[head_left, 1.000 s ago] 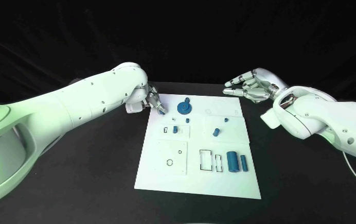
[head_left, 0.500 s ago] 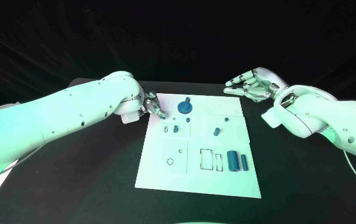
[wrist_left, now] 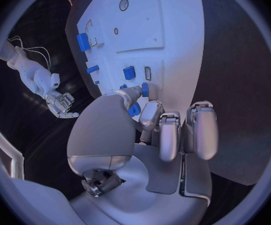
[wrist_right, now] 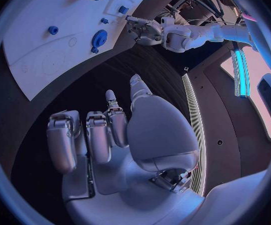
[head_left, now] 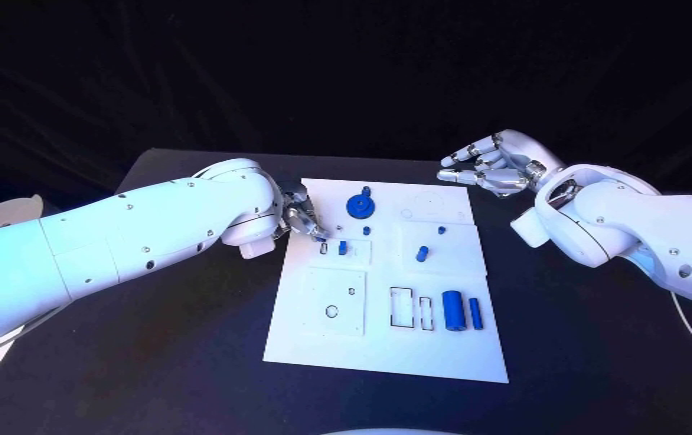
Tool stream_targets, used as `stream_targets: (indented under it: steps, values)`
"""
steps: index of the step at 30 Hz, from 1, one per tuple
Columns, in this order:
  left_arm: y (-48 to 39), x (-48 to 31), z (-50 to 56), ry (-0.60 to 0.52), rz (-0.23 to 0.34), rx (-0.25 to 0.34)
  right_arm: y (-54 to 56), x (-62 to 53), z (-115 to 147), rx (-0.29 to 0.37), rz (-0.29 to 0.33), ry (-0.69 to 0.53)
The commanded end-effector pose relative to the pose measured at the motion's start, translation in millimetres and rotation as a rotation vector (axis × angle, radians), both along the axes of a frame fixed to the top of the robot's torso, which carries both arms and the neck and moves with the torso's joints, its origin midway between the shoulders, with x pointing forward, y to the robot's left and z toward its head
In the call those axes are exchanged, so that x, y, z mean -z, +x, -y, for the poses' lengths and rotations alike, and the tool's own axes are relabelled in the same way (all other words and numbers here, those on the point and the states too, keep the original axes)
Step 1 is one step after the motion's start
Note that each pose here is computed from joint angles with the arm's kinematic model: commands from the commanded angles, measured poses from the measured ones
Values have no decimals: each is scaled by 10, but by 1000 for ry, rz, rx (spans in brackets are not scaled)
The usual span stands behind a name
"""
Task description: Assemble the parts on the task board
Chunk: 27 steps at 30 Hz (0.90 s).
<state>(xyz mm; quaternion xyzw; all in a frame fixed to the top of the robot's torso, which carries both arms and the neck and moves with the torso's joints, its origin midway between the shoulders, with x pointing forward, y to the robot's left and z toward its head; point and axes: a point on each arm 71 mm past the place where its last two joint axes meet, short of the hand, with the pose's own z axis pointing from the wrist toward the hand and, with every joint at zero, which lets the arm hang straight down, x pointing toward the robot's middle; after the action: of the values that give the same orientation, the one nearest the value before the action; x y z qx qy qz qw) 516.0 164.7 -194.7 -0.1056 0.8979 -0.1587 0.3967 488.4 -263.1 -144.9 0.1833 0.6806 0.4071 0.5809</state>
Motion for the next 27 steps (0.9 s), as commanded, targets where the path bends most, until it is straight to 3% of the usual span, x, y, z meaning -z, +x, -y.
stream_targets:
  steps: [1, 13, 27]
  values:
    - [-17, 2, 11, 17, 23, -2, -5, 8, -13, -18, 1, -9]
    - [-69, 48, 25, 55, -20, 43, -6, 14, -13, -18, 0, -10]
    - [-51, 99, 71, 81, -45, 63, -8, 14, -18, -20, 0, -9]
